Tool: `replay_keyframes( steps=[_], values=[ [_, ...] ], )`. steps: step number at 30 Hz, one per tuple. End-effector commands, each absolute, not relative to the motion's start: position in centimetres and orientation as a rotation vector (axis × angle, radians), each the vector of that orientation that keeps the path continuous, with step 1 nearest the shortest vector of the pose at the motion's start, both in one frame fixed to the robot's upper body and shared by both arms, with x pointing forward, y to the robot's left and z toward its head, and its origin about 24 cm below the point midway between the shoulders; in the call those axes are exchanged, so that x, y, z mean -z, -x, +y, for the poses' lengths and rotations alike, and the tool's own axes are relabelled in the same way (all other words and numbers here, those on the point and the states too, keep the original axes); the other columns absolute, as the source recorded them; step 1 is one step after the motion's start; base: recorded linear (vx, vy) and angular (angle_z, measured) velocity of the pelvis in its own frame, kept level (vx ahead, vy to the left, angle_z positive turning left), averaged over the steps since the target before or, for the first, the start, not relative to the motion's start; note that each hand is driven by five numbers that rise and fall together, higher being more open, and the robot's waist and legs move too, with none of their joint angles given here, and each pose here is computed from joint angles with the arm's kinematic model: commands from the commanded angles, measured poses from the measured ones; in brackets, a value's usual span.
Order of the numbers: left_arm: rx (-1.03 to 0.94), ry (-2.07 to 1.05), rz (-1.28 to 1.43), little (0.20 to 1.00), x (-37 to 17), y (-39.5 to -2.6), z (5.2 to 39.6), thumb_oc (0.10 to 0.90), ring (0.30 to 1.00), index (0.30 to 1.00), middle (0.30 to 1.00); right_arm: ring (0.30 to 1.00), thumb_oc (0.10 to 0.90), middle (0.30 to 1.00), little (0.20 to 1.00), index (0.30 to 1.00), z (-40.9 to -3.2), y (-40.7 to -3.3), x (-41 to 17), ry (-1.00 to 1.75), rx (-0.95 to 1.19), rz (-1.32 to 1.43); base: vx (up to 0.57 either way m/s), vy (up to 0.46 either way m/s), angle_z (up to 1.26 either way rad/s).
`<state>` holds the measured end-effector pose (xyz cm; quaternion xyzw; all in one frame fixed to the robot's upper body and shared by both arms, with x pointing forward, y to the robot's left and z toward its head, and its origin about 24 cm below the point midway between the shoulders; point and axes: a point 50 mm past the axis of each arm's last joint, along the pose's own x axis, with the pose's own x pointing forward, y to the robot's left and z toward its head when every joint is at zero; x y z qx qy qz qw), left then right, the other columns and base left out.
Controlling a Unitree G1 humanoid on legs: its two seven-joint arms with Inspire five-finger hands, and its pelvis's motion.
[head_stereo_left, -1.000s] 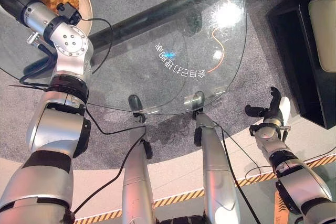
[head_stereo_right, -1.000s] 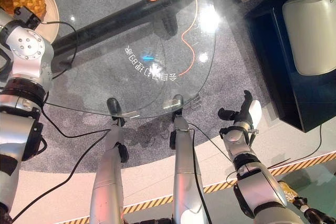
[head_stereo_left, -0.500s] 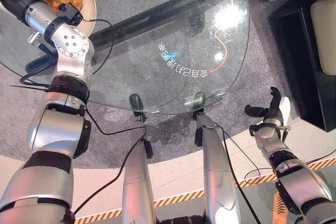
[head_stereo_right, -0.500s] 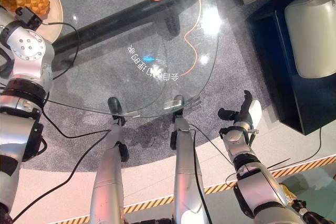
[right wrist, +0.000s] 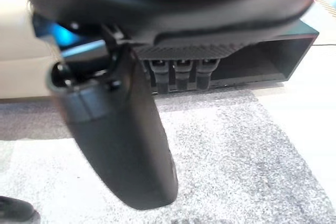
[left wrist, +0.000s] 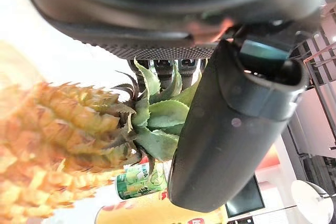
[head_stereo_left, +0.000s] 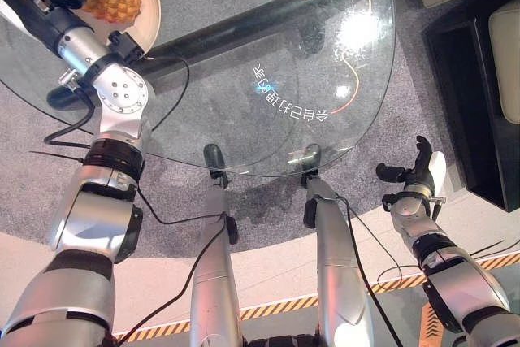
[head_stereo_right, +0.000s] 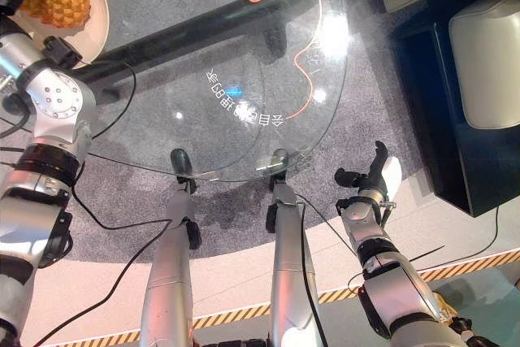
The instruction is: Pick up the fruit to the plate
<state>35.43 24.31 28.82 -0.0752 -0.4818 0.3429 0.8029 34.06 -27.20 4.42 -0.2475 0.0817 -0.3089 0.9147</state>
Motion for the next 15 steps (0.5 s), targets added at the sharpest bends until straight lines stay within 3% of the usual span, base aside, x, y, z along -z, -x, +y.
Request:
replay_keyframes(
  steps=[1, 15],
  values=[
    [-0.712, 0.196, -1.277, 0.900, -33.2, -33.3, 25.0, 0.800, 0.900, 0.900, 0.900, 0.900, 0.800, 0.900, 0.900, 0.900, -29.6, -31.5, -2.7, 0.527, 0.764, 0.221, 0.00, 0.000, 0.00],
    [-0.552, 0.130, -1.347, 0.900, -32.0, -32.7, 22.5, 0.800, 0.900, 0.900, 0.900, 0.900, 0.800, 0.900, 0.900, 0.900, -30.1, -30.9, -2.3, 0.515, 0.786, 0.231, 0.00, 0.000, 0.00]
  ],
)
